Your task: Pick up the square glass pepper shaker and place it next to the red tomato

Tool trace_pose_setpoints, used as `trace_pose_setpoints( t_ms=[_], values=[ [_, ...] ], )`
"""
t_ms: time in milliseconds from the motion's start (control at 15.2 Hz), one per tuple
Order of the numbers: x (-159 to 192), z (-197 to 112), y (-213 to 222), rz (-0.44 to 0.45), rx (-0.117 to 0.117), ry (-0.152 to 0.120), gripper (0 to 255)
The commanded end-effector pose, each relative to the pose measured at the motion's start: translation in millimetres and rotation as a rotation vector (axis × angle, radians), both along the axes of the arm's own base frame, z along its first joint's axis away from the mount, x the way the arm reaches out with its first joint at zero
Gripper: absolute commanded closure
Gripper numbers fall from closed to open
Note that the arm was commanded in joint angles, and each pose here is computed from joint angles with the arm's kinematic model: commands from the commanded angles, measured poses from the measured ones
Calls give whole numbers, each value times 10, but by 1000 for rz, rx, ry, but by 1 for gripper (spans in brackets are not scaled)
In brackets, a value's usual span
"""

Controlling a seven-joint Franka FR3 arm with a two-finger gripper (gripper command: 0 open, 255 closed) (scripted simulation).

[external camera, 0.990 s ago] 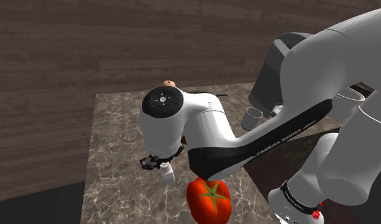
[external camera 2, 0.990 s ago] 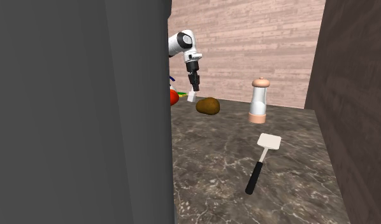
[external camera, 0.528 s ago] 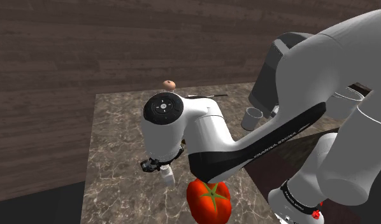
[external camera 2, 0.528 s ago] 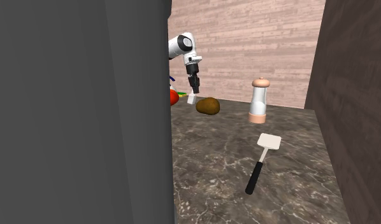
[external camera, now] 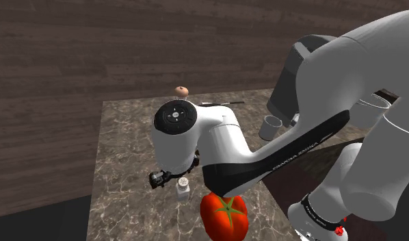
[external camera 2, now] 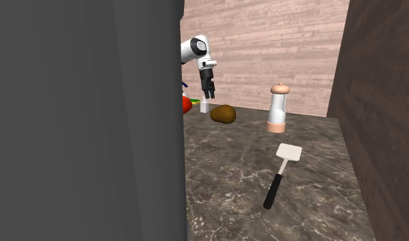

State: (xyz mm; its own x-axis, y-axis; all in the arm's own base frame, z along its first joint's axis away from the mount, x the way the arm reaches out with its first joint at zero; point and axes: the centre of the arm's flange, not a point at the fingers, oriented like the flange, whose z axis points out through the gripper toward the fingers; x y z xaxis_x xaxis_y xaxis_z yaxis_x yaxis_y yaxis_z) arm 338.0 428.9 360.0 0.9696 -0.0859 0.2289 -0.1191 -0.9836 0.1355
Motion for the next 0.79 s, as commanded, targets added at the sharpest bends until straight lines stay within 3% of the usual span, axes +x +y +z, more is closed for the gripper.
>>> trace_pose_setpoints(
  t_ms=[0, 198, 726],
  values=[
    [-28, 123, 23, 0, 0, 0, 0],
    [-107, 478, 81, 0, 0, 0, 0],
    [-107, 478, 81, 0, 0, 0, 0]
  ],
)
